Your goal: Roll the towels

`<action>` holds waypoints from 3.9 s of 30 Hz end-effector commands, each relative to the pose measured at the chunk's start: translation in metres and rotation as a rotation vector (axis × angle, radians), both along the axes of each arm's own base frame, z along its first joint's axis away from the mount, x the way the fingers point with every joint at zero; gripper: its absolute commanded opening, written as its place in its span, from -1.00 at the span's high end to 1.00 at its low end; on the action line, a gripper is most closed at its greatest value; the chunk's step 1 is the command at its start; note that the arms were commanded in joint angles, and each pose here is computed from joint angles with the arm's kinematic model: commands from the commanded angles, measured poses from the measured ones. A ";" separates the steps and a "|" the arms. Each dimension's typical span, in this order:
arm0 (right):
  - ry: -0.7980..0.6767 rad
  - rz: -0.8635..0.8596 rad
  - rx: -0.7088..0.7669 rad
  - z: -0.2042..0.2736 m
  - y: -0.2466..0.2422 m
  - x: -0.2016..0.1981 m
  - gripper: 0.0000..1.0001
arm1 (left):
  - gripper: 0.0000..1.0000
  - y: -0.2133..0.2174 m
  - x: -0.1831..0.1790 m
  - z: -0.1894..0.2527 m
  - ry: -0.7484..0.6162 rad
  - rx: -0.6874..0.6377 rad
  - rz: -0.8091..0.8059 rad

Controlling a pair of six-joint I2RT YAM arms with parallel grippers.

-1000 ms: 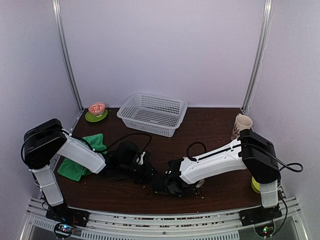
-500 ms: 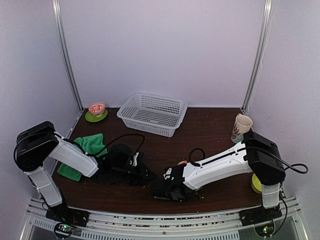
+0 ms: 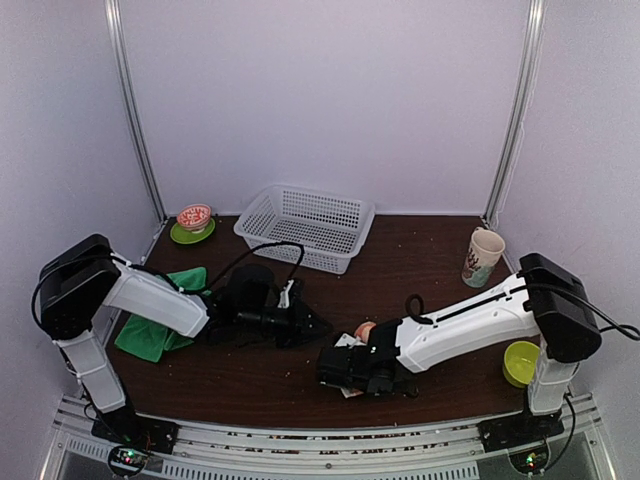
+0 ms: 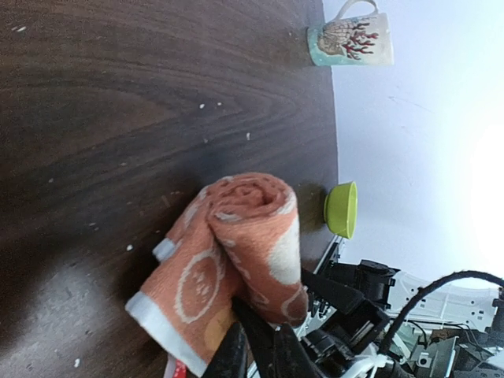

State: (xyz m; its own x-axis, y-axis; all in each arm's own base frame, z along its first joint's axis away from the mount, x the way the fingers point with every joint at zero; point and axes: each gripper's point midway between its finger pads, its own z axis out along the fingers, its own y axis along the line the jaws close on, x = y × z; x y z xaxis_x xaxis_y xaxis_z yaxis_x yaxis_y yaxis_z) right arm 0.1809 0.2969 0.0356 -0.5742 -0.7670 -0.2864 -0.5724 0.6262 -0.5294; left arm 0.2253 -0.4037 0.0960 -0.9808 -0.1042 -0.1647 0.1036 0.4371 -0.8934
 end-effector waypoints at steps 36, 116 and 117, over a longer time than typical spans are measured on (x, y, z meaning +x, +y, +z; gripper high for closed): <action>-0.007 0.136 0.072 0.001 0.016 -0.004 -0.27 | 0.71 -0.078 0.010 -0.003 0.177 -0.391 -0.337; 0.462 -0.422 0.790 -0.016 -0.017 0.006 1.00 | 0.78 -0.037 0.005 -0.056 0.135 -0.033 -0.237; 0.427 -0.416 0.736 -0.016 -0.021 0.009 1.00 | 0.76 -0.035 0.004 -0.051 0.130 -0.034 -0.236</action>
State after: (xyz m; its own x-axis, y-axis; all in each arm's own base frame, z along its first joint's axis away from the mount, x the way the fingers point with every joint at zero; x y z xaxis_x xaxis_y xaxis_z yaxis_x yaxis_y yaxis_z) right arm 0.1837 0.3148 0.0328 -0.9553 -0.0893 -0.2817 -0.2396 0.7921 0.5614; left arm 0.2283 -0.4529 0.0420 -0.9876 0.1516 -0.0414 0.0898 0.3275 -0.9406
